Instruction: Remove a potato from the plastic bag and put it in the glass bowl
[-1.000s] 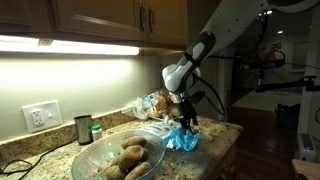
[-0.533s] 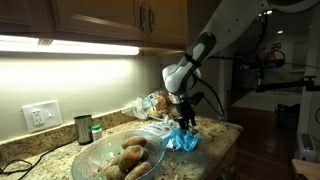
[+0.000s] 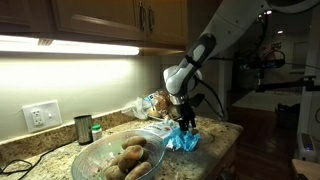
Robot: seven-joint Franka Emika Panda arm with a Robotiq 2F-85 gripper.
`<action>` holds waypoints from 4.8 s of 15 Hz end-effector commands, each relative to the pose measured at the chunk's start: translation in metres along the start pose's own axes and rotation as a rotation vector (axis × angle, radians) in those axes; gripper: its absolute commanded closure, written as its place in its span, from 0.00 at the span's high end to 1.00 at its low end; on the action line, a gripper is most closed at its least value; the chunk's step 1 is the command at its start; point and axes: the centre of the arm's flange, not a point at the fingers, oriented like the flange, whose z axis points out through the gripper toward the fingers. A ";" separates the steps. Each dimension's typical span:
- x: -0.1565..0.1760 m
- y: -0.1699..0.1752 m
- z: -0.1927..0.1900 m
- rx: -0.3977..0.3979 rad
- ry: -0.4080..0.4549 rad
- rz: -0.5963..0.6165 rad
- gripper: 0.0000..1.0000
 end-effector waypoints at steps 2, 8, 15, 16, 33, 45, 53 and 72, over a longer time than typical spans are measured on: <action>-0.009 0.003 0.006 0.025 0.024 -0.021 1.00; -0.010 0.002 0.008 0.025 0.029 -0.034 0.57; -0.014 0.002 -0.002 0.008 0.037 -0.036 0.41; -0.015 0.001 -0.005 0.004 0.039 -0.036 0.41; -0.046 -0.030 -0.070 -0.049 0.008 -0.078 0.41; -0.061 -0.066 -0.139 -0.133 0.087 -0.154 0.41; -0.054 -0.081 -0.171 -0.144 0.141 -0.232 0.41; -0.019 -0.188 -0.244 -0.192 0.184 -0.598 0.41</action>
